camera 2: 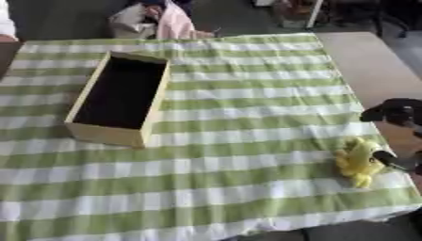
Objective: Pick up objects on the table and place them in the box.
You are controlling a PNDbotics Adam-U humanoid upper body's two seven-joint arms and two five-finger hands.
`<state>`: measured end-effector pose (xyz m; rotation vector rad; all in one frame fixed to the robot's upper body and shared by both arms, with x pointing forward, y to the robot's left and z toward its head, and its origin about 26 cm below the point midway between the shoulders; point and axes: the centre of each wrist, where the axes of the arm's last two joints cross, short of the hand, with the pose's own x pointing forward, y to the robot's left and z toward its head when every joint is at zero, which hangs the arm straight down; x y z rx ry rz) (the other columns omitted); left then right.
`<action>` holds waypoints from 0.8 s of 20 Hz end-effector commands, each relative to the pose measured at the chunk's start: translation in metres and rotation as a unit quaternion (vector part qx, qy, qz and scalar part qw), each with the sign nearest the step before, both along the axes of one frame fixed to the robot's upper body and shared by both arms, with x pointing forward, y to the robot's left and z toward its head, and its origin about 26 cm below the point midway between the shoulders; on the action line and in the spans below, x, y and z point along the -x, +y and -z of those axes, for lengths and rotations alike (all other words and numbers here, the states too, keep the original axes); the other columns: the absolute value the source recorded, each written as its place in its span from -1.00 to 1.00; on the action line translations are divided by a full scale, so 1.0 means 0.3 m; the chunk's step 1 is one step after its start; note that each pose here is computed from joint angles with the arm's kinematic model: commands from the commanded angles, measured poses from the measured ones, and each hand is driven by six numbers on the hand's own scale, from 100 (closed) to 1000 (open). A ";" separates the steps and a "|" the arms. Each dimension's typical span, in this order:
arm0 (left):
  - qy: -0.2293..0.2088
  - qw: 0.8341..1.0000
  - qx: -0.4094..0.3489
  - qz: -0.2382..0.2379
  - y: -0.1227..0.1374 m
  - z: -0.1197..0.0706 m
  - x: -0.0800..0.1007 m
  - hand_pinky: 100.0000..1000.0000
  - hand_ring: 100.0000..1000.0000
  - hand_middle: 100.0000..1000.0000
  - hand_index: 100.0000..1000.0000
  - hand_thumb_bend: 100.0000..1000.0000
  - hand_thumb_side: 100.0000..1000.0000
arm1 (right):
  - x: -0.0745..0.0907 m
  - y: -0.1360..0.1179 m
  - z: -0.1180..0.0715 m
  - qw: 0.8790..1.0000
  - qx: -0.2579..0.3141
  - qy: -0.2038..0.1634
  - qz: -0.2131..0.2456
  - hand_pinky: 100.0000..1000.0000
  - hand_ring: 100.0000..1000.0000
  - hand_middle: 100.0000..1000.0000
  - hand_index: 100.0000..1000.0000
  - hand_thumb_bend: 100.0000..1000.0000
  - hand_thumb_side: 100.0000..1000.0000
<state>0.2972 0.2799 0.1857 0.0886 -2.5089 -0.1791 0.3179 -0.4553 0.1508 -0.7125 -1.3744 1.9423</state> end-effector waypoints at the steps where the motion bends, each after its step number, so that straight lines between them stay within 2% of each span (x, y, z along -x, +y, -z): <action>1: -0.015 1.000 -0.015 -0.005 0.013 -0.032 0.009 -0.16 0.78 0.55 0.34 -1.00 0.40 | 0.004 -0.028 -0.044 1.000 0.020 -0.001 0.003 1.00 0.87 0.82 0.99 -0.74 0.62; 9: -0.013 1.000 -0.016 -0.003 0.011 -0.030 0.009 -0.16 0.79 0.56 0.34 -1.00 0.40 | 0.001 -0.033 -0.023 0.999 0.029 0.013 0.011 1.00 0.87 0.84 1.00 -0.74 0.52; 12: -0.012 1.000 -0.016 -0.001 0.010 -0.030 0.009 -0.16 0.79 0.56 0.34 -1.00 0.40 | 0.000 -0.036 -0.013 0.999 0.024 0.015 0.018 1.00 0.88 0.85 1.00 -0.80 0.24; 16: -0.013 1.000 -0.016 0.001 0.007 -0.031 0.008 -0.16 0.79 0.56 0.34 -1.00 0.40 | 0.000 -0.041 0.008 0.999 0.023 0.024 0.027 1.00 0.87 0.85 1.00 -0.85 0.19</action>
